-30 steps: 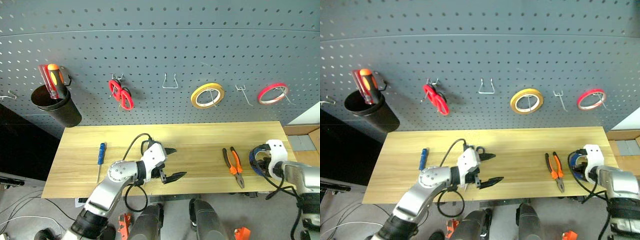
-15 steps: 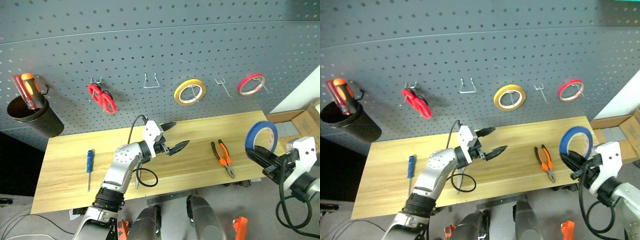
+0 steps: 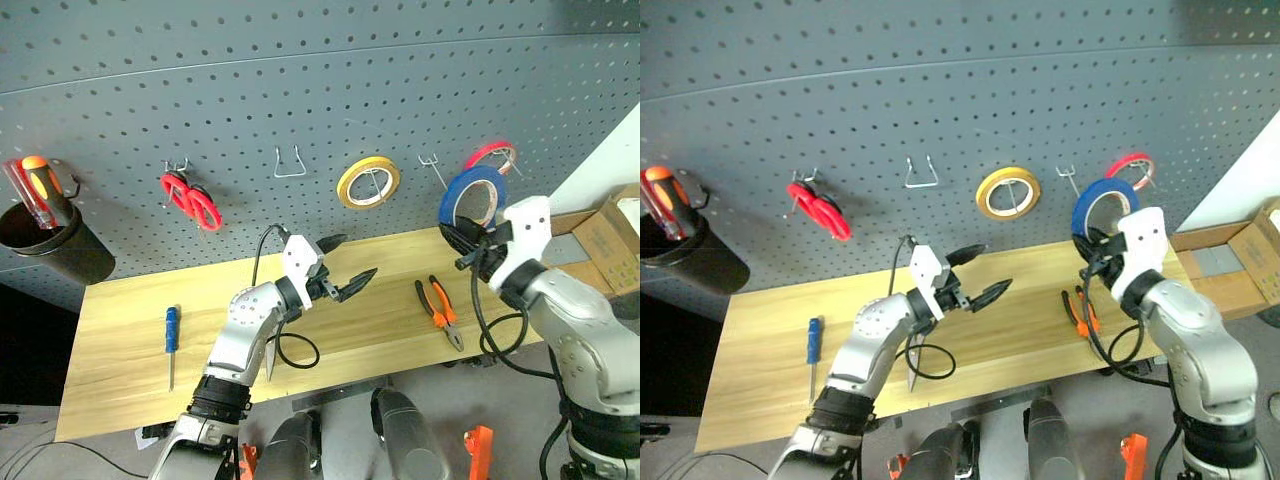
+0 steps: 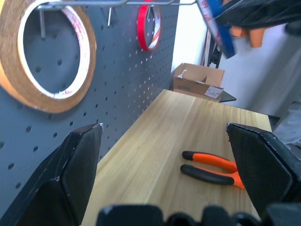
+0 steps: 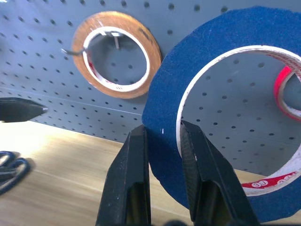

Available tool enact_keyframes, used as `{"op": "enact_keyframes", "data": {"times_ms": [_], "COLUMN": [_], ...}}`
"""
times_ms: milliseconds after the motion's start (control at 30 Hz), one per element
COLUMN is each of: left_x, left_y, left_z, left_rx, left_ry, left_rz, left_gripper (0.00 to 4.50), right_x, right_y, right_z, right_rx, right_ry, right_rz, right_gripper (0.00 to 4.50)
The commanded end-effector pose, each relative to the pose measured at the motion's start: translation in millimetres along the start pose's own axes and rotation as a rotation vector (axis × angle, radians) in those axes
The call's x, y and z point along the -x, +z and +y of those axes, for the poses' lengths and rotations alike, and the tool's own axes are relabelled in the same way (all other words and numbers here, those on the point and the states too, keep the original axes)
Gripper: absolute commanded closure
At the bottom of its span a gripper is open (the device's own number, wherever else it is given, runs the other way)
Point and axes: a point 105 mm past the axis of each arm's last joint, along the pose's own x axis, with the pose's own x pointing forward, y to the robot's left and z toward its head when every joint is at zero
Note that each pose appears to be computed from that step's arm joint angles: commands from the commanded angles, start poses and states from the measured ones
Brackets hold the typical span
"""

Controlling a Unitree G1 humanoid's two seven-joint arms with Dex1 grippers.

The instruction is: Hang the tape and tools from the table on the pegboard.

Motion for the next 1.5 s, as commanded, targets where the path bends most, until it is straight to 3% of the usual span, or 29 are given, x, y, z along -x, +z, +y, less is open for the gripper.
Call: {"op": "enact_keyframes", "data": {"times_ms": [33,400,867,1067,1500], "left_x": [4,6,14,12,17], "left_y": [12,14,5,5,4], "left_z": [-2,3,1,2,1], "left_rx": [-0.026,-0.048,-0.047,-0.048,-0.049], "left_ry": [0.012,0.053,0.056,0.054,0.075], "left_rz": [-0.030,-0.026,0.007,0.005,0.015], "left_gripper": [0.00,0.00,0.00,0.00,0.00], "right_x": [-7,-42,13,-5,-42], "right_y": [10,14,18,31,8], "right_z": [-5,12,35,30,17], "right_rx": [0.033,0.000,0.065,0.109,0.227], "right_ry": [-0.009,0.099,0.219,0.186,0.130], "right_rz": [-0.060,-0.120,-0.042,-0.051,0.114], "right_gripper": [4.17,4.18,4.18,4.18,4.18]}}
